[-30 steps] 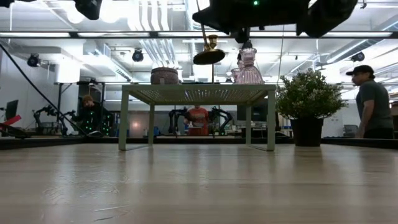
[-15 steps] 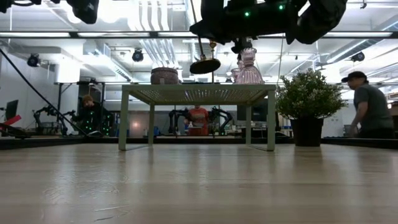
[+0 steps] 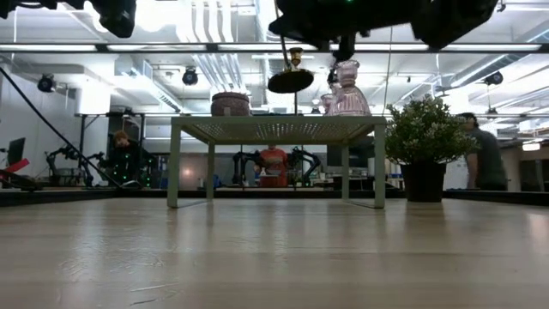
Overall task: Pick & Place candle stick holders
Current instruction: Put the top gold candle holder on the shelf aligned with the other gold candle holder
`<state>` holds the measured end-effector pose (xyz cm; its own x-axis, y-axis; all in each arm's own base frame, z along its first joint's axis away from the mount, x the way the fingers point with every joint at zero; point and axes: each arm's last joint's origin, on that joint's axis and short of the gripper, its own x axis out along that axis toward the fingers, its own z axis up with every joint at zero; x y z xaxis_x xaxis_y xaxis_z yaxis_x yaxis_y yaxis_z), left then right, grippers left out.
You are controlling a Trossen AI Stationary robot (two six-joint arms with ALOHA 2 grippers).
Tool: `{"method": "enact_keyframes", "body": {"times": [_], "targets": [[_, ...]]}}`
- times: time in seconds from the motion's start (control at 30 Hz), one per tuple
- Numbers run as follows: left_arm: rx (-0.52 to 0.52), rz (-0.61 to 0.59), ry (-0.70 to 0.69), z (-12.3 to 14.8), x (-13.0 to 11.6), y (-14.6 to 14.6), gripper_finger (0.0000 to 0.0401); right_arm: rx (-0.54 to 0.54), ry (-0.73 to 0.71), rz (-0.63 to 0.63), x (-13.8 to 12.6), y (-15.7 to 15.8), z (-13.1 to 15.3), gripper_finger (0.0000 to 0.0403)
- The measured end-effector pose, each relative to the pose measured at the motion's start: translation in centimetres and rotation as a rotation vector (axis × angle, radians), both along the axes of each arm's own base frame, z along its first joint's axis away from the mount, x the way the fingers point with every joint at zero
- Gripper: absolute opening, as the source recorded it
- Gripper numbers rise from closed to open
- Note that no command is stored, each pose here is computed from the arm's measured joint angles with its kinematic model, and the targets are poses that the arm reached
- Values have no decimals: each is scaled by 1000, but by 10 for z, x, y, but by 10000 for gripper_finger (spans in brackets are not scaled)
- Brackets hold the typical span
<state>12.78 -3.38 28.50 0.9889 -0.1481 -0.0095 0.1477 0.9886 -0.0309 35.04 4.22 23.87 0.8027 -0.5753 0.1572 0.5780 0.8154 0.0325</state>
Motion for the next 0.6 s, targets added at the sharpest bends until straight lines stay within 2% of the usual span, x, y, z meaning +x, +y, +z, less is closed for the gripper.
{"method": "enact_keyframes", "body": {"times": [0.2,0.6], "targets": [[-2,0,0,0,0,0,193,-37,5,-23,3,7,11,13],[-24,0,8,-1,1,0,193,-145,102,-21,4,4,6,13]]}}
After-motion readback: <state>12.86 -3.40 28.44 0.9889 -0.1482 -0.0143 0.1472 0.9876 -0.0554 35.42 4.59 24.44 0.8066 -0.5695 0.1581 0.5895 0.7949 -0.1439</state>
